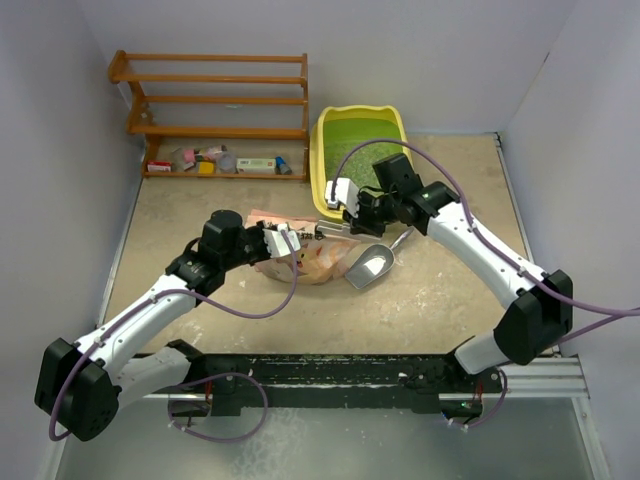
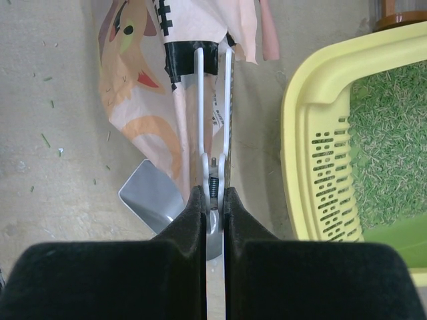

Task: Fill the litter box with clean litter

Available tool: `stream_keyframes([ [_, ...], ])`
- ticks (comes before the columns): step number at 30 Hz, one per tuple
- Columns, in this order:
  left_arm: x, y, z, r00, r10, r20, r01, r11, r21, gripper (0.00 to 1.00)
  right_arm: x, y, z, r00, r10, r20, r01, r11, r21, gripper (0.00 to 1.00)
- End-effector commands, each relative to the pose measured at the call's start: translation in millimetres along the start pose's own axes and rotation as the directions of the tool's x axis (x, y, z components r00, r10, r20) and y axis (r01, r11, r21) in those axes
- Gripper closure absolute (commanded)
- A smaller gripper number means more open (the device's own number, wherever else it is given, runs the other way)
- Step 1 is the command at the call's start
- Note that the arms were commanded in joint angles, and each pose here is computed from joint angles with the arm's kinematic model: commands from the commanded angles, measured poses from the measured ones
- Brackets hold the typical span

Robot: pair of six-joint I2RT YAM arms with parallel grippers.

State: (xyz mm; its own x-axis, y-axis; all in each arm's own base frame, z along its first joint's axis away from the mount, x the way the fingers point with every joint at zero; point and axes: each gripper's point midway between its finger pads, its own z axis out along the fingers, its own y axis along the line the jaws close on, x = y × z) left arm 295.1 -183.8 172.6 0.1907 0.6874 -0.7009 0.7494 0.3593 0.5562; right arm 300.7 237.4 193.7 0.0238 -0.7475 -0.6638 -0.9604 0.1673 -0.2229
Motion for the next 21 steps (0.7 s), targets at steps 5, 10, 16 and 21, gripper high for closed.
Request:
stream_keyframes([
  [5,-24.7,21.4,-4.7,0.996,0.029,0.082,-0.023,0.997,-0.073,1.00,-29.3,-0.3,-30.4,0.992,-0.032,0.121,0.023,0.997,0.074,1.00],
  [10,-24.2,21.1,-4.2,0.997,0.027,0.079,-0.021,0.997,-0.070,1.00,-28.6,10.7,-34.1,0.991,-0.026,0.131,0.021,0.999,0.040,1.00],
  [16,-26.3,20.1,-5.0,0.996,0.024,0.088,-0.018,0.998,-0.065,1.00,-24.0,14.1,-25.2,0.992,-0.014,0.123,0.013,1.000,0.006,1.00],
  [21,-26.9,20.1,-5.1,0.996,0.025,0.091,-0.019,0.998,-0.064,1.00,-19.6,15.9,-17.6,0.994,-0.002,0.109,0.004,1.000,-0.017,1.00],
])
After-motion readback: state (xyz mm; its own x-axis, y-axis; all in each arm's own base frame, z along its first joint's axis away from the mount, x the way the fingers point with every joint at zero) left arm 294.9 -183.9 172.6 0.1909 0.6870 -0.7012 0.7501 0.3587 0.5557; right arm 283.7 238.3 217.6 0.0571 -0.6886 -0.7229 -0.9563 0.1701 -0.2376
